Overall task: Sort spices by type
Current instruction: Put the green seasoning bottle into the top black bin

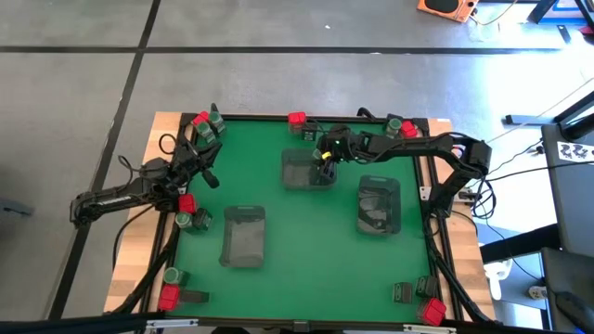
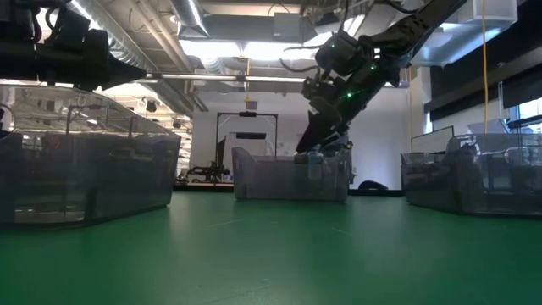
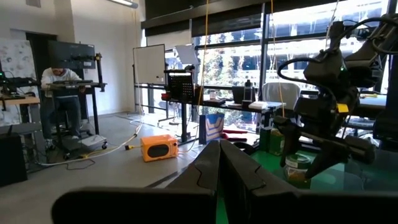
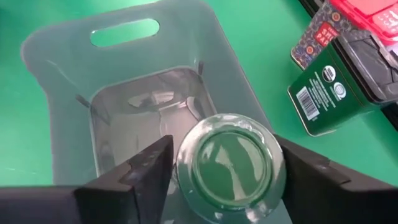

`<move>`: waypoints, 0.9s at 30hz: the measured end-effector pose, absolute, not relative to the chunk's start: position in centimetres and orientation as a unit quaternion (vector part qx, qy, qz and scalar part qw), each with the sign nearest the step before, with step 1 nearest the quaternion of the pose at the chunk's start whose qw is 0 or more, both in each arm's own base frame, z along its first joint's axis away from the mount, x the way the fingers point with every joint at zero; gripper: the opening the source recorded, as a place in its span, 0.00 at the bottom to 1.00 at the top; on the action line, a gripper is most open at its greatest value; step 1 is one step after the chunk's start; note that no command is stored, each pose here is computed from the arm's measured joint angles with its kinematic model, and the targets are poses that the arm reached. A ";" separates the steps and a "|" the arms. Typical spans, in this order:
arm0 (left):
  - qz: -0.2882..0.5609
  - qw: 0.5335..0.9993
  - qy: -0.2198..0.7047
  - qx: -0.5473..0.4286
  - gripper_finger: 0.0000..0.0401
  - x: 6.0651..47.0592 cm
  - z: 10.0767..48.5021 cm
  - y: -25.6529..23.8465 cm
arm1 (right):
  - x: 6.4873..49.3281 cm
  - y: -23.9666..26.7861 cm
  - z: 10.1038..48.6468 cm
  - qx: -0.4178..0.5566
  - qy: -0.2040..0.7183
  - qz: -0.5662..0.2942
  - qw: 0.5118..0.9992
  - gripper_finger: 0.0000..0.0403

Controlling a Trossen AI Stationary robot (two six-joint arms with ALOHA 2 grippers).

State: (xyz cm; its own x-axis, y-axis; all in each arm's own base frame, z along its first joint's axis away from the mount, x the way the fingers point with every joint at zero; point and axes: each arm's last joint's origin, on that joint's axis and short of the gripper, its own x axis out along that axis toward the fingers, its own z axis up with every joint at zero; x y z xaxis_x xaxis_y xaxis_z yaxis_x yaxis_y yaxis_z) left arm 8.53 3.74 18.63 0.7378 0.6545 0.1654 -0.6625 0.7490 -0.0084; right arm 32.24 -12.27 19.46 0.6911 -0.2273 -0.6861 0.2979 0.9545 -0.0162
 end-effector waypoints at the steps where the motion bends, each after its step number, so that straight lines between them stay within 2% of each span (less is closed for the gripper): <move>1: 0.353 0.932 -0.079 0.026 0.02 8.5 18.6 3.7 | 32.2 -12.3 19.5 0.048 0.366 -0.144 0.918 0.65; 14: 0.353 0.932 -0.079 0.025 0.02 8.5 18.6 3.7 | 32.3 -12.4 19.6 0.052 0.355 -0.156 0.920 0.77; 27: 0.354 0.932 -0.079 0.029 0.02 8.5 18.6 3.7 | 31.2 -12.1 22.2 0.010 0.337 -0.164 0.927 0.79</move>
State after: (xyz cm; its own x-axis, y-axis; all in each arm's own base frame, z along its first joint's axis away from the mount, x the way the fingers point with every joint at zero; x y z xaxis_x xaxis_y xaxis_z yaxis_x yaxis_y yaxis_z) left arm 8.53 3.74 18.65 0.7373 0.6547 0.1666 -0.6637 0.7480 -0.0024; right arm 31.22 -12.06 22.24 0.7183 -0.2980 -0.6287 0.3119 0.9457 -0.0919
